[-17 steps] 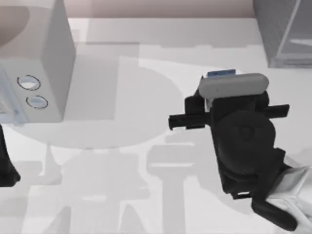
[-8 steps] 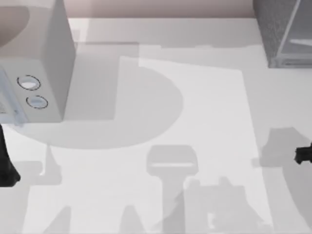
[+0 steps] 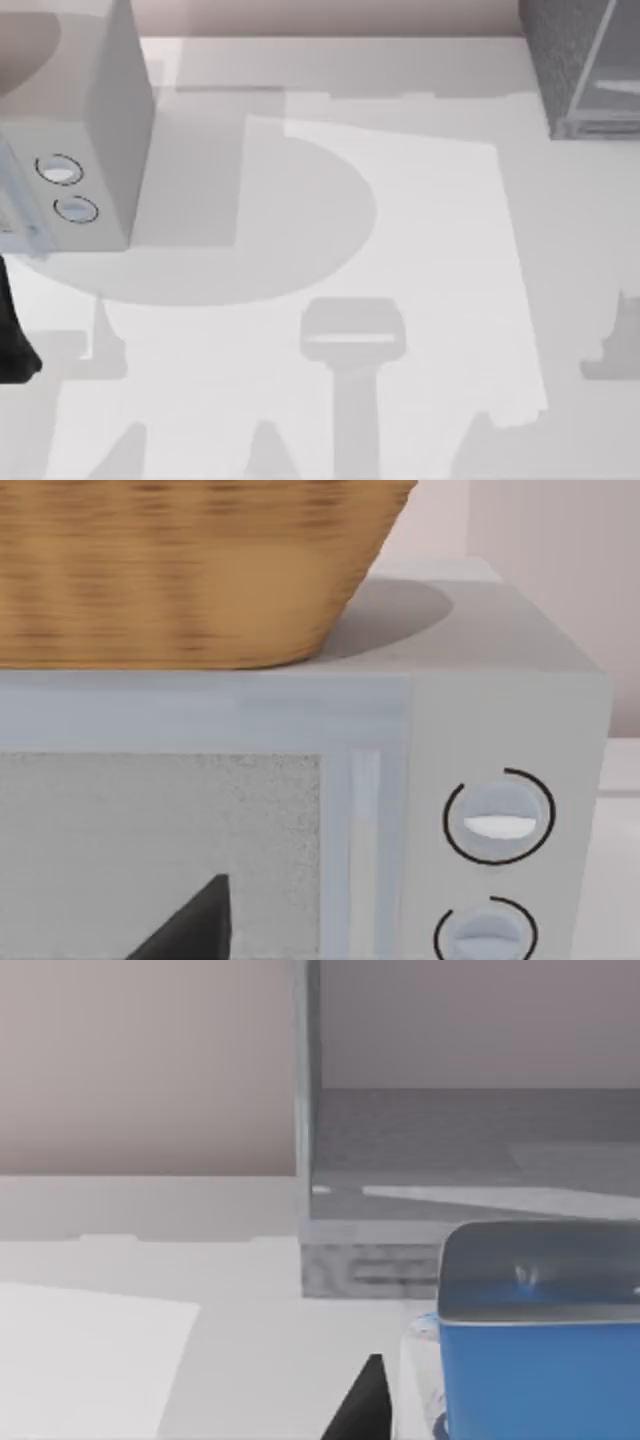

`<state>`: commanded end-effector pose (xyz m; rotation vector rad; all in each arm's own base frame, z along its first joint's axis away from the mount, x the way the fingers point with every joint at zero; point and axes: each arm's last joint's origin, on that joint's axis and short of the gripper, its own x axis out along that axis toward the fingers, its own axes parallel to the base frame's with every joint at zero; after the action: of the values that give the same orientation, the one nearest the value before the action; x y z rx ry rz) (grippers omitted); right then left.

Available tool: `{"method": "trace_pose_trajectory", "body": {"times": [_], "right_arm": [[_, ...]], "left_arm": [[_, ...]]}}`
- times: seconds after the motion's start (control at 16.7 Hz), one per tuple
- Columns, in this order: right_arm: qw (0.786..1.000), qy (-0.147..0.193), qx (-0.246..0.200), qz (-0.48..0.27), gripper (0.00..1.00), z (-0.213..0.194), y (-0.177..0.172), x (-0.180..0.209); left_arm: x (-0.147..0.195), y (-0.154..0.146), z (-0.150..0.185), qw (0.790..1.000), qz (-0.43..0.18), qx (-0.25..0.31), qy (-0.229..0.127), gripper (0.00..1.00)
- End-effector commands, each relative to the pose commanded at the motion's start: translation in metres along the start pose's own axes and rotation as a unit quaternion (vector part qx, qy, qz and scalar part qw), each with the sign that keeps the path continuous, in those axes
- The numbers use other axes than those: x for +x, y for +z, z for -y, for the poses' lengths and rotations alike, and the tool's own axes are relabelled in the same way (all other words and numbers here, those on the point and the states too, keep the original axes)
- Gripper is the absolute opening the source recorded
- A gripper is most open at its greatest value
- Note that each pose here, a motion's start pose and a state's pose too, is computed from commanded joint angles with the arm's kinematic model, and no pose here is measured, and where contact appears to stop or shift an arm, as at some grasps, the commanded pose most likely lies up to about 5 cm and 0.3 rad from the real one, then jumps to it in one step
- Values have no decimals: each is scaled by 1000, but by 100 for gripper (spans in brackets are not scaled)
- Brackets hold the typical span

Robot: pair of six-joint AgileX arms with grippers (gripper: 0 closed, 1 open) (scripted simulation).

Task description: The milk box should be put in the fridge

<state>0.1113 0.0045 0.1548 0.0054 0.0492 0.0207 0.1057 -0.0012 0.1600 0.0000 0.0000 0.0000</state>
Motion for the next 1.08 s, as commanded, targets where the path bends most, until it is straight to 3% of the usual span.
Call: {"method": "trace_pose_trajectory", "body": {"times": [0.6, 1.08], "right_arm": [[1000, -9, -2, 26, 0, 5, 7, -6], [996, -1, -13, 91, 0, 11, 90, 25]], "left_arm": [[0, 0, 0, 1000, 0, 0, 0, 100], [0, 0, 0, 1000, 0, 0, 0, 100]]}}
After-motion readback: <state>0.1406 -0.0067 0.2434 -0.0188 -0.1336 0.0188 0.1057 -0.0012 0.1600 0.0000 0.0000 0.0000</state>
